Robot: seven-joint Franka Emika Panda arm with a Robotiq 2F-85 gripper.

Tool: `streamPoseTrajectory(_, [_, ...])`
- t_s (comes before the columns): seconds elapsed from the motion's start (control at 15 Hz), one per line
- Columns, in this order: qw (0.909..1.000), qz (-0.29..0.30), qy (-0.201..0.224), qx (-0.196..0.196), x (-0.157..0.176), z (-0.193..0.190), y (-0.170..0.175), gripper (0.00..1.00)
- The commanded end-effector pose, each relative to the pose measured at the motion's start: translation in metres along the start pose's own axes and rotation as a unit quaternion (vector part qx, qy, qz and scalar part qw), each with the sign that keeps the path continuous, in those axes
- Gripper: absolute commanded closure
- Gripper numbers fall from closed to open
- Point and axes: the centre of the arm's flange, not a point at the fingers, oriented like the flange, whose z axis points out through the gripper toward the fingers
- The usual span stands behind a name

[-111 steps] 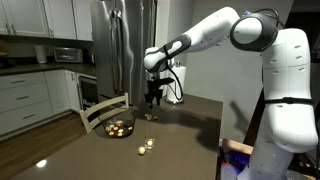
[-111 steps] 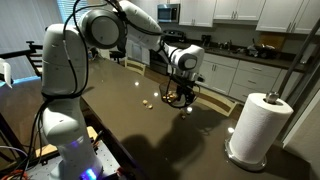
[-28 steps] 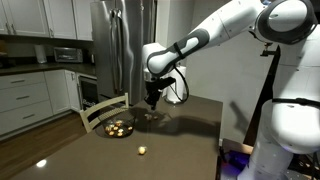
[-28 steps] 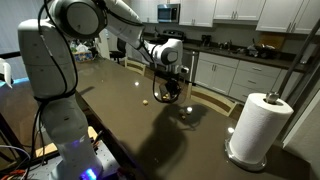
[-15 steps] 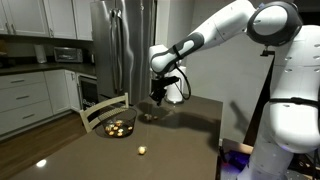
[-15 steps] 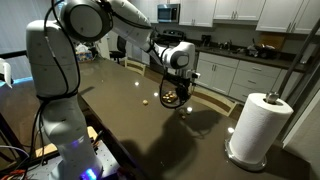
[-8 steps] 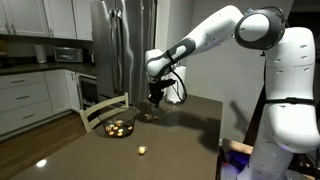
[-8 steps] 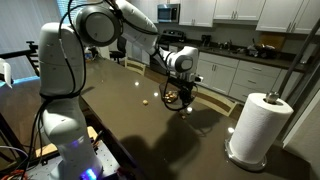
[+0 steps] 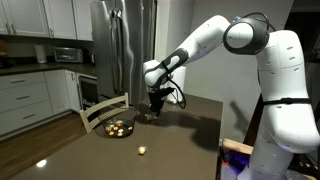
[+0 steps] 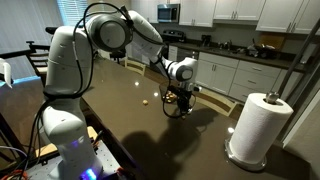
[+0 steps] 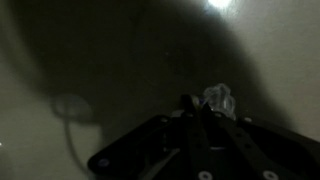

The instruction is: Take the yellow object closest to you and move it away from you then move the right yellow object to the right of the black basket

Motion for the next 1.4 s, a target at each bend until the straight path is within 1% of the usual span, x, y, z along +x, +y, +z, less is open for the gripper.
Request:
streamPoseTrajectory(0.0, [0.9999,0.007,-0.002,0.008,0.011,-0.008,0.004,0.96])
streamPoseTrajectory(0.07, [0.9999,0.008,0.000,0.009,0.013,-0.014,0.005,0.96])
streamPoseTrajectory(0.13, [0.9999,0.009,0.003,0.010,0.015,-0.020,0.005,0.68])
streamPoseTrajectory(0.2, [0.9999,0.009,0.006,0.010,0.016,-0.025,0.006,0.66])
streamPoseTrajectory(0.27, [0.9999,0.010,0.010,0.010,0.018,-0.031,0.007,0.61])
streamPoseTrajectory(0.33, [0.9998,0.011,0.011,0.010,0.020,-0.035,0.008,0.54])
streamPoseTrajectory(0.4, [0.9998,0.012,0.013,0.010,0.017,-0.027,0.006,0.49])
streamPoseTrajectory(0.87, [0.9997,0.003,0.019,0.014,0.008,-0.030,0.002,0.03])
streamPoseTrajectory(1.0, [0.9995,-0.009,0.024,0.016,0.003,-0.040,-0.004,0.00])
streamPoseTrajectory(1.33, [0.9981,-0.030,0.048,0.021,-0.012,-0.071,-0.018,0.00])
